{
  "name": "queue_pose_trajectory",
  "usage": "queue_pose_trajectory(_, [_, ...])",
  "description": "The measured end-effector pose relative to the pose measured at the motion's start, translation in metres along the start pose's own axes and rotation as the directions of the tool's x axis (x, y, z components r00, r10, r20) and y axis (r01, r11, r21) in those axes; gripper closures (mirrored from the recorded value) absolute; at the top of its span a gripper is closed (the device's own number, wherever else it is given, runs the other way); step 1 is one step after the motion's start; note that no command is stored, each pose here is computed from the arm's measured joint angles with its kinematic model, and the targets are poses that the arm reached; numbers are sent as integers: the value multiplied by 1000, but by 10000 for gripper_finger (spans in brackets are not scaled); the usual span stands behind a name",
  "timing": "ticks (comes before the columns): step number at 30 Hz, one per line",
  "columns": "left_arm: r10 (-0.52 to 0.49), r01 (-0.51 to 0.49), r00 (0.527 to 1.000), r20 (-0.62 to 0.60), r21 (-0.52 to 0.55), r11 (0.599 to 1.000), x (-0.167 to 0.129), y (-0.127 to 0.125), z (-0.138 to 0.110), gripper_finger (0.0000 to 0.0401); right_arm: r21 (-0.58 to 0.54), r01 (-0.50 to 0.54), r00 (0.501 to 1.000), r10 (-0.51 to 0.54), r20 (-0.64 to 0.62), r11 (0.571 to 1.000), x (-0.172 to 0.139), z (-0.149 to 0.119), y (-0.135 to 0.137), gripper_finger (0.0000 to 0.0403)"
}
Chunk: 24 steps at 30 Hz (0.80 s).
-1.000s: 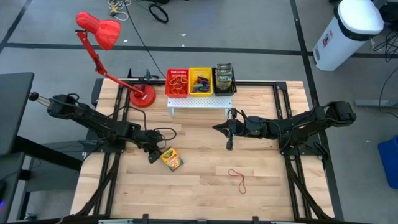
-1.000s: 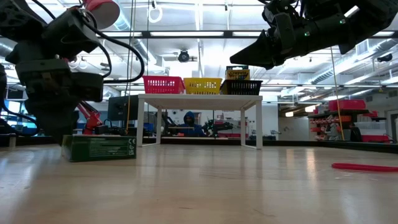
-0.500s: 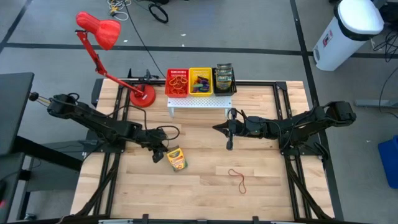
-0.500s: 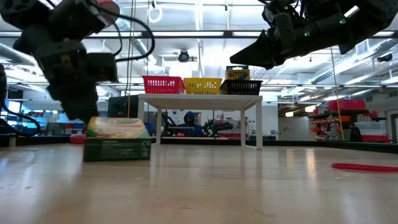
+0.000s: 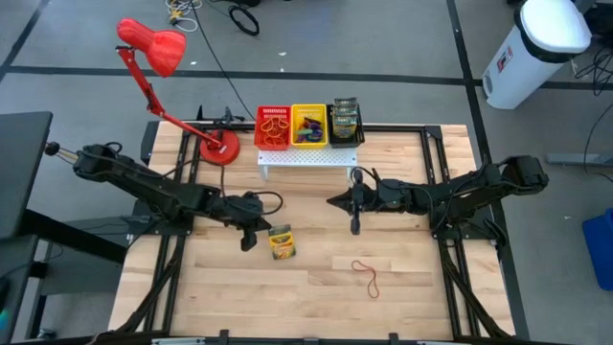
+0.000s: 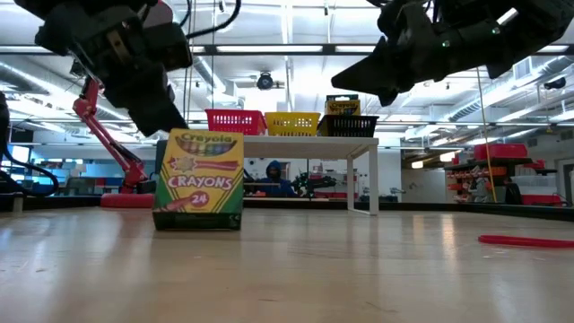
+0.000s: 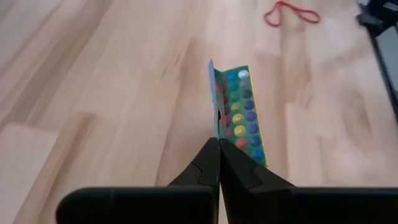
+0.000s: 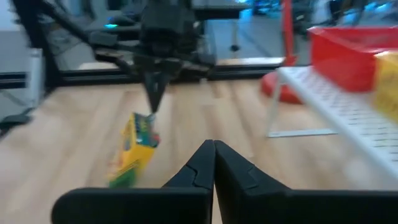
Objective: Pick & Place Office Desk Supplies
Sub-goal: Put the yellow crayon box into the black bin on the shelf
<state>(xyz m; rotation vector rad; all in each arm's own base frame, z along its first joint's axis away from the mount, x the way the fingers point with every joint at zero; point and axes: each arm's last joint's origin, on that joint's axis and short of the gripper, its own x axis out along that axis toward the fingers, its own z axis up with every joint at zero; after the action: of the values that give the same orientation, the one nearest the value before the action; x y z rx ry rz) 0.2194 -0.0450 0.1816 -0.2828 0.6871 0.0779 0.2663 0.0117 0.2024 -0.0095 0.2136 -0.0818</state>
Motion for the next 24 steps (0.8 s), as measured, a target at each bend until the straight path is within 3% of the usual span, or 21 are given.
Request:
queue_pose_trajectory(6, [-6,6,1000,12,53,999,-1,-6,0,399,144,-69,994,80,-74,987,13,4,6,387])
queue_pose_trajectory(10, [-11,8,1000,29,86,996,-2,-9,0,399,158,-112,983,133,-130,981,31,1,21,332])
queue_pose_trajectory(16, [-49,38,995,89,120,992,-3,-14,5,399,165,-136,949,177,-263,977,55,17,41,234])
queue_pose_trajectory(20, [-55,42,994,95,140,989,-3,-15,5,398,160,-146,942,187,-279,976,68,34,49,175])
queue_pose_trajectory(24, [-60,45,993,102,148,988,-3,-16,6,398,174,-143,931,192,-311,974,82,31,56,130])
